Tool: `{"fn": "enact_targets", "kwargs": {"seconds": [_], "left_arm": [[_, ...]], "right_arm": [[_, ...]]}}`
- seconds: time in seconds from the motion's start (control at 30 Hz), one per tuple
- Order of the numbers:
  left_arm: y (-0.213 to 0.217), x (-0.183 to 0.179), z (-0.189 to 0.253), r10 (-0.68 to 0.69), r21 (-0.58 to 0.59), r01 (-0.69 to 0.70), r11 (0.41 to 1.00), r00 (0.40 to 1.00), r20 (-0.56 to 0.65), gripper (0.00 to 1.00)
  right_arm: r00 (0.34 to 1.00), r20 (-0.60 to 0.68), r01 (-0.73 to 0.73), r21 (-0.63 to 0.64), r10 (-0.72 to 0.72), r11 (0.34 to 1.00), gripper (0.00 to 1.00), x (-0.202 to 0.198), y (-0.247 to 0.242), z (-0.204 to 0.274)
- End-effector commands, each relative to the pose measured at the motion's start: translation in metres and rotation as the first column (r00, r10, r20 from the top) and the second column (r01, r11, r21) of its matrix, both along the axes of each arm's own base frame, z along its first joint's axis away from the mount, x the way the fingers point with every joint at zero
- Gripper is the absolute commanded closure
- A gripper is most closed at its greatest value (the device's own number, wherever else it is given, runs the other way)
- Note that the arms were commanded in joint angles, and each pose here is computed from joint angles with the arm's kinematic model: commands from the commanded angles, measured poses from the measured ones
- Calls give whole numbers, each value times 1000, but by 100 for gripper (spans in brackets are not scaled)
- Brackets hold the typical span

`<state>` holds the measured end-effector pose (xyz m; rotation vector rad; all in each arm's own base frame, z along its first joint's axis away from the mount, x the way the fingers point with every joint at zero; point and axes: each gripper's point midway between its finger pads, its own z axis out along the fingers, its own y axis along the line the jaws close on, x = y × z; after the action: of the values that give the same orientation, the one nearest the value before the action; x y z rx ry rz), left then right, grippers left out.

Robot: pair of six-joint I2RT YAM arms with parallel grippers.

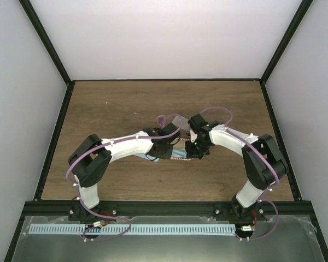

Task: Organize the sunglasses
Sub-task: Place the glasses cleaning cloth in the sunglasses case.

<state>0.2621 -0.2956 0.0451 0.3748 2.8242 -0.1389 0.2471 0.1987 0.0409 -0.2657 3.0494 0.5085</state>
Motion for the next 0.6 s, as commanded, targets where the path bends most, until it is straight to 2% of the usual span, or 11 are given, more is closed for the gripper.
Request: {"fn": "enact_targets", "kwargs": {"seconds": [0.0,0.07,0.17,0.37,0.57], "left_arm": [[7,-1,7,-4,2,4,1000,1000,13,96],[6,-2,6,-4,-2,4,1000,1000,9,96],[4,-3,6,-15,-9,15,1000,1000,7,95],[2,-3,8,-42,-20,42,999,999,15,85],[-2,-5,7,-56,-35,56,998,998,2,83]], "right_arm": [[1000,11,-3,-42,4,999,77,0,-6,-2],[1000,21,-1,-43,2,999,65,2,-6,1],[999,48,6,-50,-4,999,57,6,-8,9],[997,76,7,-47,-4,999,53,12,-7,20],[997,77,1,-36,1,999,54,12,-4,22]]}}
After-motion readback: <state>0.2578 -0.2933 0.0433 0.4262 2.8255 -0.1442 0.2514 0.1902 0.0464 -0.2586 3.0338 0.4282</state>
